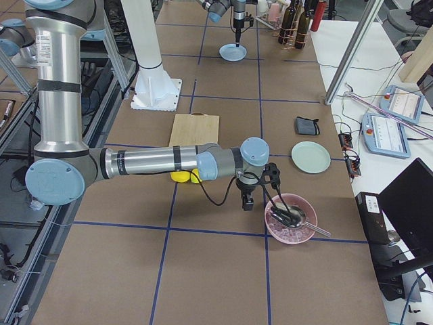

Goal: Pick orange to plate
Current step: 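Push the pale blue plate's rim toward the table center with the left gripper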

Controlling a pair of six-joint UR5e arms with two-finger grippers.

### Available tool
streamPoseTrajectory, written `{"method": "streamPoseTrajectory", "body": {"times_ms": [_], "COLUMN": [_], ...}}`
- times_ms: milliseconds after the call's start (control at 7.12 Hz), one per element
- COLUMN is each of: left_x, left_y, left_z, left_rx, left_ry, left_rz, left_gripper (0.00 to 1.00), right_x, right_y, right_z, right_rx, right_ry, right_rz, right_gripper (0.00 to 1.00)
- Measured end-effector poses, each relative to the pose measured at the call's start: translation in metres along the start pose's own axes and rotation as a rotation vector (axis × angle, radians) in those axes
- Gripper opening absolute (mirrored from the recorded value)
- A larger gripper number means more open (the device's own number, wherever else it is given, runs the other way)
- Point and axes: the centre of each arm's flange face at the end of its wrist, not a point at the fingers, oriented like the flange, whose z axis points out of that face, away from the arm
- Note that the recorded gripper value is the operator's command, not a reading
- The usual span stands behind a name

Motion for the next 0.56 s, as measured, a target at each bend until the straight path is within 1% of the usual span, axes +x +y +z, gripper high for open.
{"method": "streamPoseTrajectory", "body": {"times_ms": [140,281,561], "left_x": [0.0021,0.0032,0.0048], "left_y": [0.0017,0.0025,0.0031], "left_z": [0.0022,0.0032,0.0026], "left_rx": [-0.004,-0.006,-0.008], "left_ry": [0.0,0.001,0.004], "left_rz": [0.004,0.006,0.006], "left_gripper": [0.15,0.0,0.0], "right_x": [-0.0009,-0.0007,-0.0006], "right_y": [0.0005,0.0012,0.002], "right_z": [0.0019,0.0032,0.0039], "right_rx": [-0.003,-0.006,-0.008], "right_ry": [-0.001,-0.001,-0.002], "right_rz": [-0.002,-0.002,-0.001], "right_gripper": [1.0,1.0,1.0]}}
